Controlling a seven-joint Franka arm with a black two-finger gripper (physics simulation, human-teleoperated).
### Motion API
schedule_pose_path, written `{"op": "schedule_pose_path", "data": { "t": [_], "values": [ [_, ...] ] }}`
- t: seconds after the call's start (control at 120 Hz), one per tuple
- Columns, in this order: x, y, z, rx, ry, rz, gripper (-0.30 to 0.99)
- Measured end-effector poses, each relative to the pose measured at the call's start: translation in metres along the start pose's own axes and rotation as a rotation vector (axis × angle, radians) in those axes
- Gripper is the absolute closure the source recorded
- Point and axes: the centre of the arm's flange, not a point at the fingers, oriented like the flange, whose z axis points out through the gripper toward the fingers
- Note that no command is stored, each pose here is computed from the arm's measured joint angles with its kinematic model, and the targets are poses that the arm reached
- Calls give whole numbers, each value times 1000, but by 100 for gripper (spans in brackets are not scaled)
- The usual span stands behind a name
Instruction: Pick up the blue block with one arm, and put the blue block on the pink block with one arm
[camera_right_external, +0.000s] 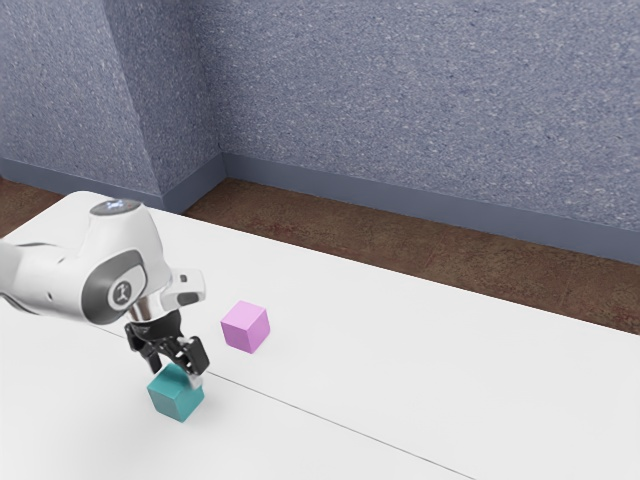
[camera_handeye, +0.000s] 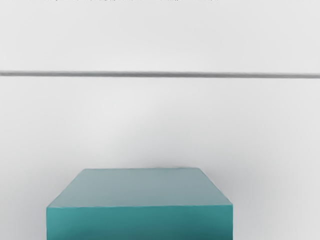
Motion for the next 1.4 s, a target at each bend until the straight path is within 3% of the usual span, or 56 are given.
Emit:
{"op": "schedule_pose_path", "data": {
  "t": [0.642,1.4],
  "values": [
    [-3,-3,11,-9,50,-61,0],
    [-13,-4,33,-14,17,-75,2]
  ]
}}
